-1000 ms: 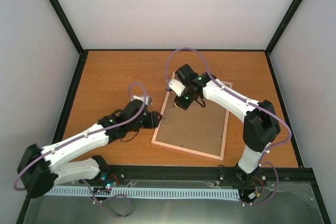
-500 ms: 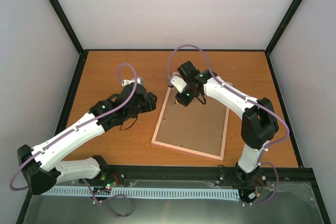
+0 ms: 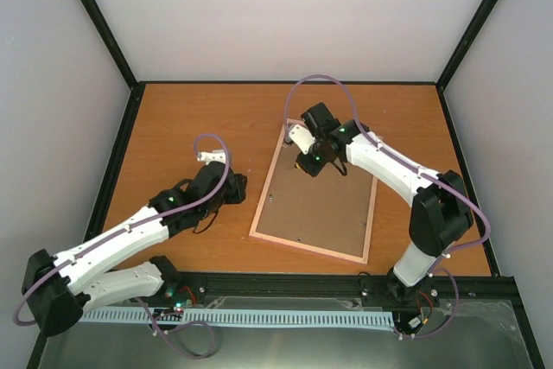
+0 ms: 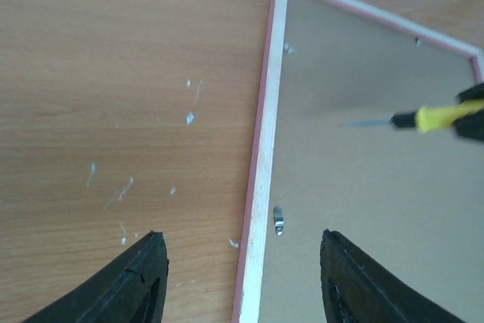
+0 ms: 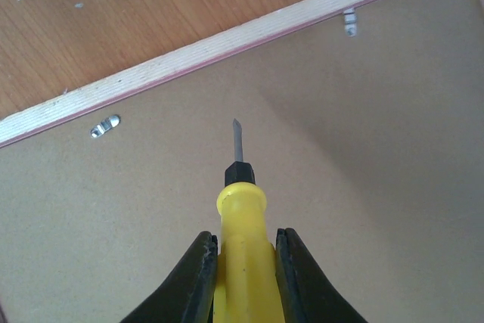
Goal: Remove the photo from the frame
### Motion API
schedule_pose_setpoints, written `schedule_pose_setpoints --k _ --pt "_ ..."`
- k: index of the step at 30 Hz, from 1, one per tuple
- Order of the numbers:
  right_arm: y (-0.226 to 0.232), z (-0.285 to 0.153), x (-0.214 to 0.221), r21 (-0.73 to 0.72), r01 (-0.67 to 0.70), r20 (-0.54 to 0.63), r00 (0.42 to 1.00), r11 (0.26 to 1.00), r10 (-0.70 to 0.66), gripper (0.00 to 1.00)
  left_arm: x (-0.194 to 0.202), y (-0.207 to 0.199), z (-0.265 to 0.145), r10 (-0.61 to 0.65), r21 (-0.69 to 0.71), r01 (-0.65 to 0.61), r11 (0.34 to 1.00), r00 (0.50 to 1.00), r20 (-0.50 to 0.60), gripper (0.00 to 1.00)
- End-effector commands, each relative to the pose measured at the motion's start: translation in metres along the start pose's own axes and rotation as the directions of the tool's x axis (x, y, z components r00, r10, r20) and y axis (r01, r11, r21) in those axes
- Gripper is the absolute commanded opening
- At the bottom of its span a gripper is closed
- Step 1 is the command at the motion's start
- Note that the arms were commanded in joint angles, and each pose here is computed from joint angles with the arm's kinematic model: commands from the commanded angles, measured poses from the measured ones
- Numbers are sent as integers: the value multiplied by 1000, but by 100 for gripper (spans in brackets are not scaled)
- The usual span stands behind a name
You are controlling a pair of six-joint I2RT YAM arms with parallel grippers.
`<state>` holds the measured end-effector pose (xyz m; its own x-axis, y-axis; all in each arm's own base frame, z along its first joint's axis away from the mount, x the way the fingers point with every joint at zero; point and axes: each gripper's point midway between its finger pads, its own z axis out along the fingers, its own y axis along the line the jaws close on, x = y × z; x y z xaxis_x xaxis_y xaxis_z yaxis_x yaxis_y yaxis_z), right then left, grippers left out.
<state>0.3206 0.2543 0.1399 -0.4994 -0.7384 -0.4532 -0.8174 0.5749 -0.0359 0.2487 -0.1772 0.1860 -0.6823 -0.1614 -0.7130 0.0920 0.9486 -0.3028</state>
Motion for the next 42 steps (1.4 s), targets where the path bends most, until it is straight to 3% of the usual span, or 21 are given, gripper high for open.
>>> schedule_pose_setpoints --k 1,5,9,18,21,33,39,42 --pt "-20 -19 -13 71 -6 79 997 997 1 3 20 -19 26 -37 131 40 991 999 -21 54" --pt "-49 -23 -18 141 -16 84 996 990 4 3 52 -20 59 0 135 13 991 995 -99 54" --pt "-72 -15 -25 151 -42 94 995 988 28 3 57 -38 83 53 178 -31 984 991 -122 51" --pt "-77 -3 -48 83 -76 117 991 994 66 3 80 -27 118 73 34 -66 997 965 -253 44" --pt "-76 -1 -47 76 -84 117 990 994 74 3 90 -31 121 89 67 -72 995 954 -285 42" --pt "-66 1 -40 29 -109 112 988 994 105 3 125 -1 117 63 -18 -75 997 921 -384 33" --pt "-62 2 -40 5 -119 111 987 993 117 3 134 14 102 29 -40 -48 998 921 -389 24" --pt "-60 0 -40 0 -117 113 987 993 117 3 138 26 91 13 -77 -47 996 918 -397 15"
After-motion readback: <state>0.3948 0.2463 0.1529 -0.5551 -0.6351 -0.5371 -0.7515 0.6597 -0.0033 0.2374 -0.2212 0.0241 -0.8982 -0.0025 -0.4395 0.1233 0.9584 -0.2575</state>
